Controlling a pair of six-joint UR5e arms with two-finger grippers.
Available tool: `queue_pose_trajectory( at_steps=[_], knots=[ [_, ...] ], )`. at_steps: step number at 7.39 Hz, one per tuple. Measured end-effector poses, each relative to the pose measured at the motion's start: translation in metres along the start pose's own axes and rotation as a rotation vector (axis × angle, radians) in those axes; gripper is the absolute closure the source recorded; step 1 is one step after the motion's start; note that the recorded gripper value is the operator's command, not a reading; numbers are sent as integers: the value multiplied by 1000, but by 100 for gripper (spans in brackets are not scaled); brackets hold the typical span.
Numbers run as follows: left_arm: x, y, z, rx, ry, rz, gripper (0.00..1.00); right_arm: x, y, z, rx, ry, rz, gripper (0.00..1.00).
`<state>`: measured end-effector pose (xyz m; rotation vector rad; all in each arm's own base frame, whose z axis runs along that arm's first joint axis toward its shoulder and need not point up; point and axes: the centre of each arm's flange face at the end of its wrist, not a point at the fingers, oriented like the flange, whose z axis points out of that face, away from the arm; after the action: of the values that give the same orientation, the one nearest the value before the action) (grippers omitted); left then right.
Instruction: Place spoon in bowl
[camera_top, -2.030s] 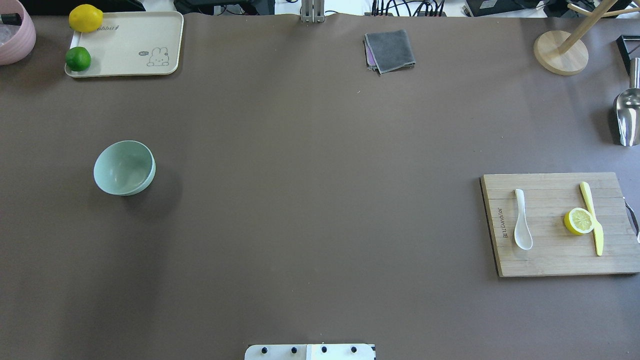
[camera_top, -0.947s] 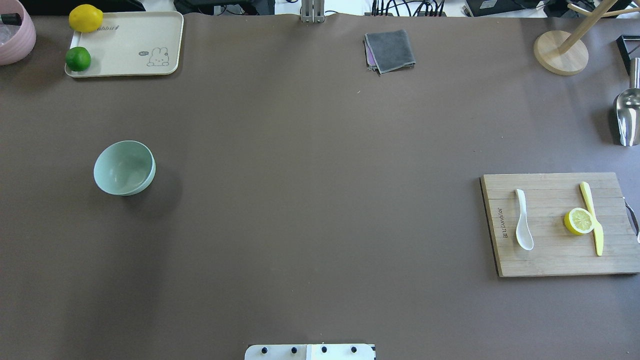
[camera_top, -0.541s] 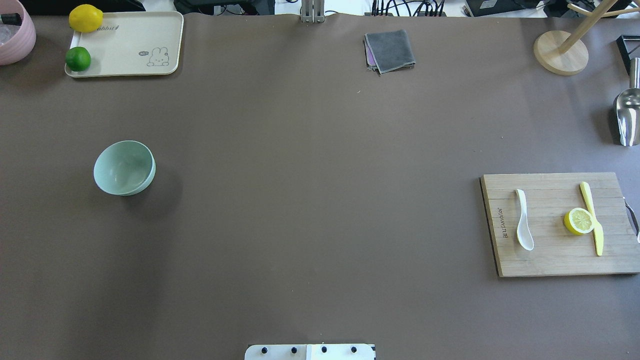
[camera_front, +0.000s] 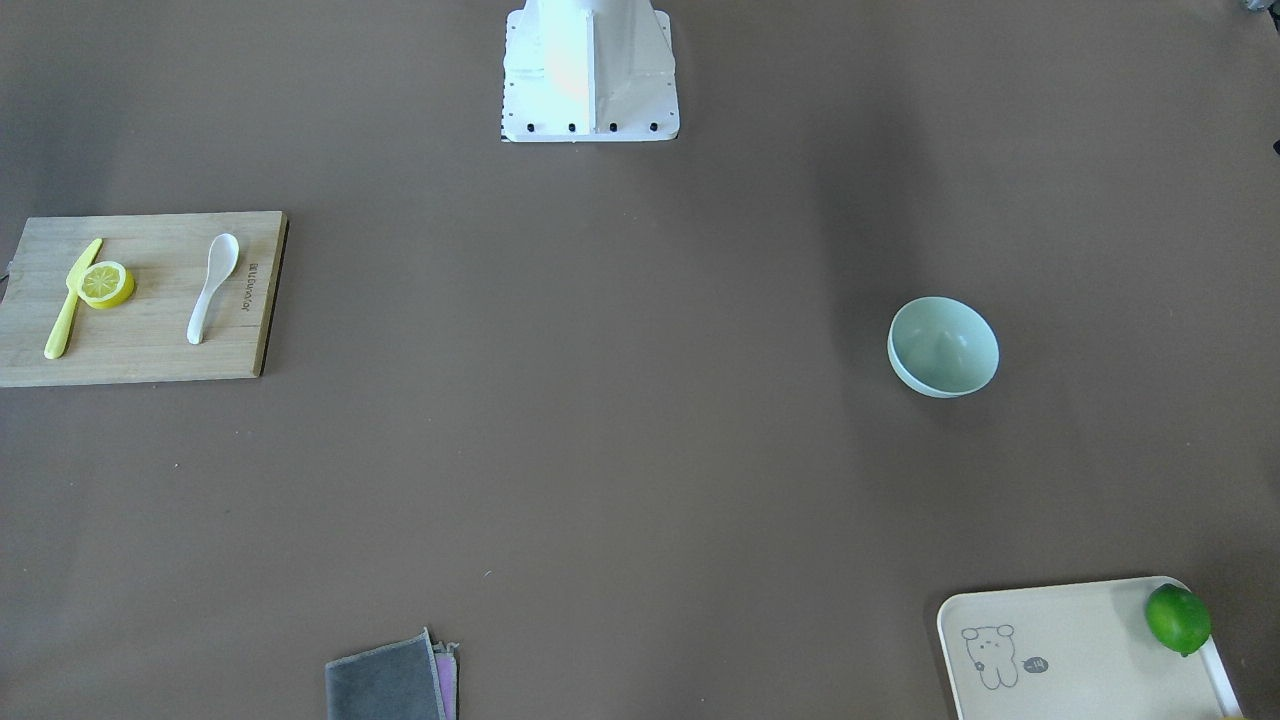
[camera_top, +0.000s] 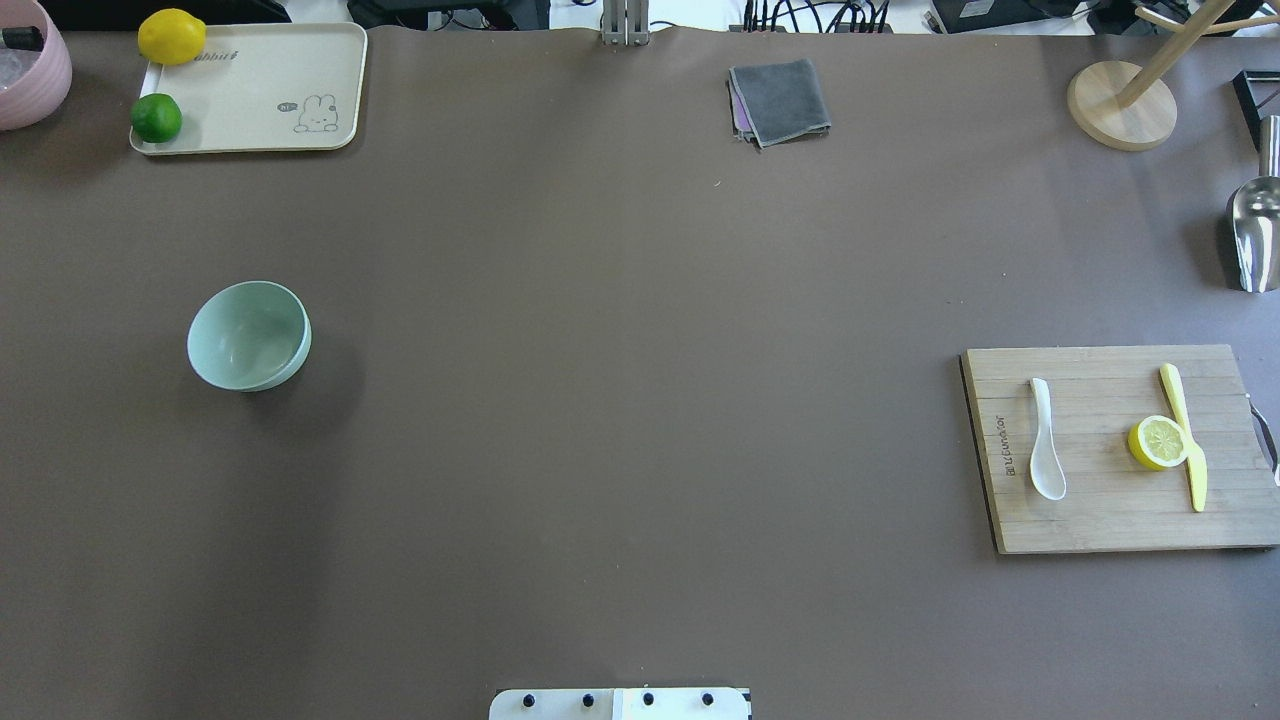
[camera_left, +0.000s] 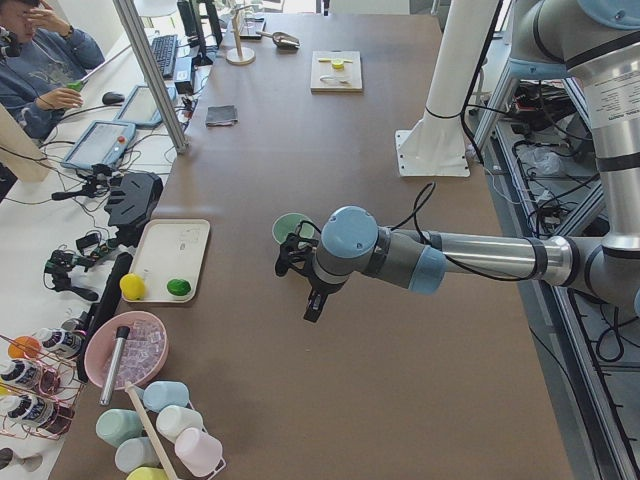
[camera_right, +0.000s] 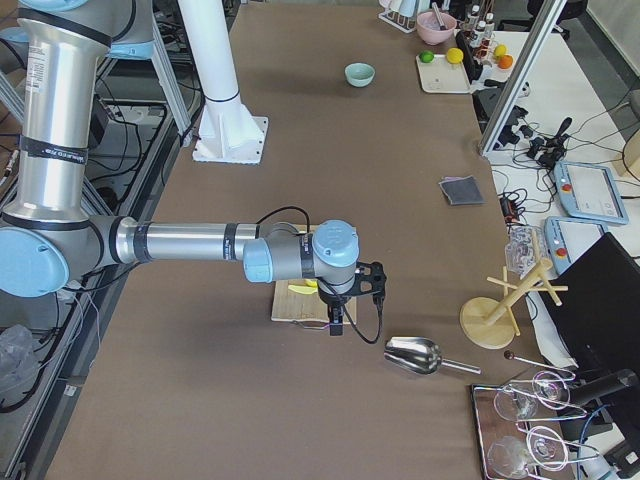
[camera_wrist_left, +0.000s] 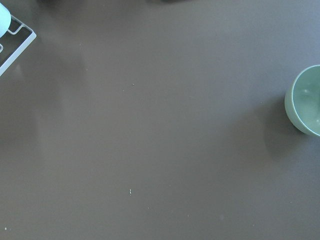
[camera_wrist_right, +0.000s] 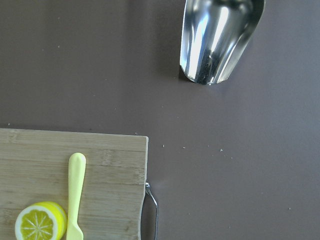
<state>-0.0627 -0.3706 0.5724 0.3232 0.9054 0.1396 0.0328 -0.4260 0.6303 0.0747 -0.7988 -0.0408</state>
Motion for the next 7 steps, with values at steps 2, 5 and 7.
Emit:
queue_pose_trajectory(
  at_steps=[2,5,7],
  knots=[
    [3,-1,-1,27,2,-4,3,-1,0,0,6,-4,-6,0],
    [7,-3,0,39,14,19,3,-5,0,-2,40,-21,-49,0],
    [15,-13,3,37,23,34,2,-10,0,-2,65,-42,-86,0]
  ],
)
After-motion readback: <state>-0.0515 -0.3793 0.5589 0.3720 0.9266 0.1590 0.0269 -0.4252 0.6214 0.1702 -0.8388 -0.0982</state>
